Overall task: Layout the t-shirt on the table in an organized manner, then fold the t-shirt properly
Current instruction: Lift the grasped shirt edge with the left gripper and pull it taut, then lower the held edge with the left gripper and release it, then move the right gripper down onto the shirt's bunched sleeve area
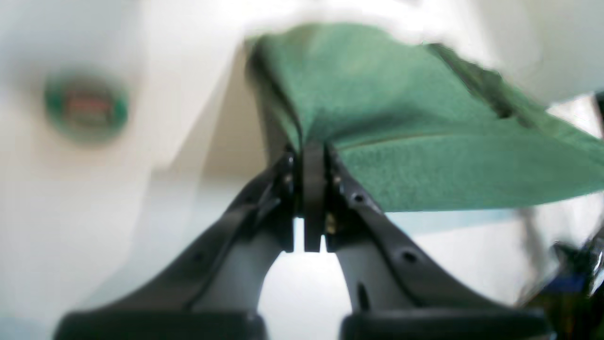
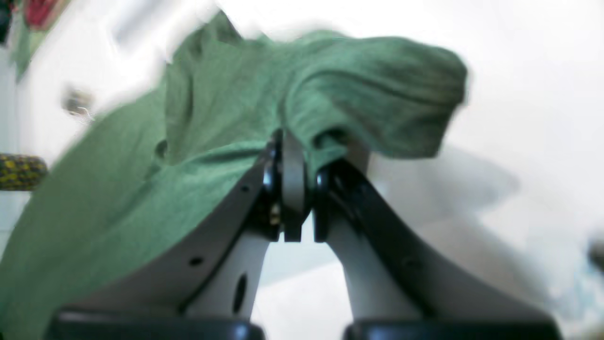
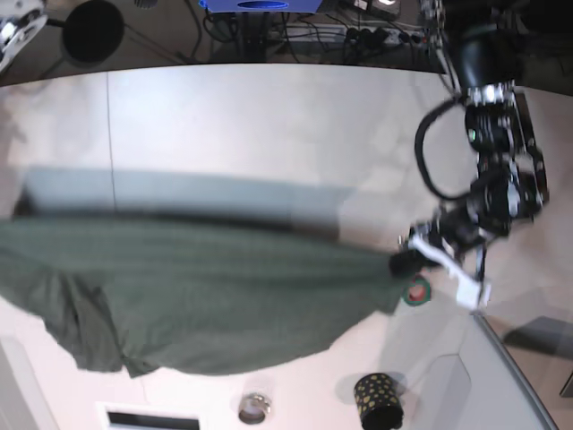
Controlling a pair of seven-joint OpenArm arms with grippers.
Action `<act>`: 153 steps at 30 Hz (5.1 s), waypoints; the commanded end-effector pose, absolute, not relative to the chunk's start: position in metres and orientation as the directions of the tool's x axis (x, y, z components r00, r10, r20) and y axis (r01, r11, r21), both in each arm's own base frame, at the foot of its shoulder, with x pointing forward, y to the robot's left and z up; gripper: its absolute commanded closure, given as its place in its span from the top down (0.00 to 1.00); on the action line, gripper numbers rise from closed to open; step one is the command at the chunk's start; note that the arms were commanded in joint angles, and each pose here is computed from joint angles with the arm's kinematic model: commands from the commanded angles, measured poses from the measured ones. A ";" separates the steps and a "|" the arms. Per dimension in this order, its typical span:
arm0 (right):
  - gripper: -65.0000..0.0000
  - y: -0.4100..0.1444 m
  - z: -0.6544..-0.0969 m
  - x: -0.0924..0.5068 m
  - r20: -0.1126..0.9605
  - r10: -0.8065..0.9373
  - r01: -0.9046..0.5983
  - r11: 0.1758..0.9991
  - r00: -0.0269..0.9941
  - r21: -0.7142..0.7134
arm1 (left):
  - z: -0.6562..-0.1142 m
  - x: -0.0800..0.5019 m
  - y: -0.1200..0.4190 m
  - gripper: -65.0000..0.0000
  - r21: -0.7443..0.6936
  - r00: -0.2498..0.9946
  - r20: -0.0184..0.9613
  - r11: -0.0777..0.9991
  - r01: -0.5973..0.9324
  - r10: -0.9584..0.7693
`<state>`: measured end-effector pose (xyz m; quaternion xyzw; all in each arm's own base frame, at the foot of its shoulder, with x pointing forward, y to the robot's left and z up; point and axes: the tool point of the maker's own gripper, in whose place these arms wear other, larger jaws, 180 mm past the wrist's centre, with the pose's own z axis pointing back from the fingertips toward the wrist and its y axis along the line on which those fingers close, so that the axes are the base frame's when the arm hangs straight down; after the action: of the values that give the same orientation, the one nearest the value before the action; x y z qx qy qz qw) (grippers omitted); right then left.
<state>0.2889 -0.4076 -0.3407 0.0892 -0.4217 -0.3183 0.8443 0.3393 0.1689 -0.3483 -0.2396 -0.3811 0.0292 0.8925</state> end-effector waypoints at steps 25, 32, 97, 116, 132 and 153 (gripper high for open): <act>0.00 -0.385 -0.456 0.163 0.501 -0.694 0.600 0.711 0.517 0.366 | -0.429 0.225 0.220 0.00 -0.374 0.820 0.539 0.927 0.027 0.194; 0.00 -0.386 -0.467 0.149 0.483 -0.711 0.625 0.693 0.511 0.359 | -0.437 0.204 0.228 0.00 -0.361 0.822 0.532 0.933 0.003 0.203; 0.38 -0.395 -0.458 0.152 0.490 -0.654 0.633 0.737 0.577 0.239 | -0.435 0.152 0.230 0.45 -0.208 0.858 0.501 0.978 -0.009 0.115; 0.55 -0.421 -0.391 0.225 0.663 -0.571 0.612 0.762 0.483 0.210 | -0.398 0.163 0.272 0.61 -0.107 0.847 0.520 0.992 -0.064 0.111; 0.55 -0.444 -0.408 0.348 0.650 -0.628 0.694 0.689 0.429 0.208 | -0.402 0.154 0.272 0.61 -0.111 0.857 0.501 0.991 -0.073 0.119; 0.56 -0.458 -0.457 0.328 0.664 -0.622 0.806 0.590 0.416 0.047 | -0.403 0.153 0.272 0.61 -0.111 0.859 0.497 0.991 -0.073 0.119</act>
<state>0.3147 -0.4397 -0.4797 -0.1293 -0.2956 -0.4297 0.8434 0.1487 0.2688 -0.4101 -0.0479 -0.2485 0.0549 0.9659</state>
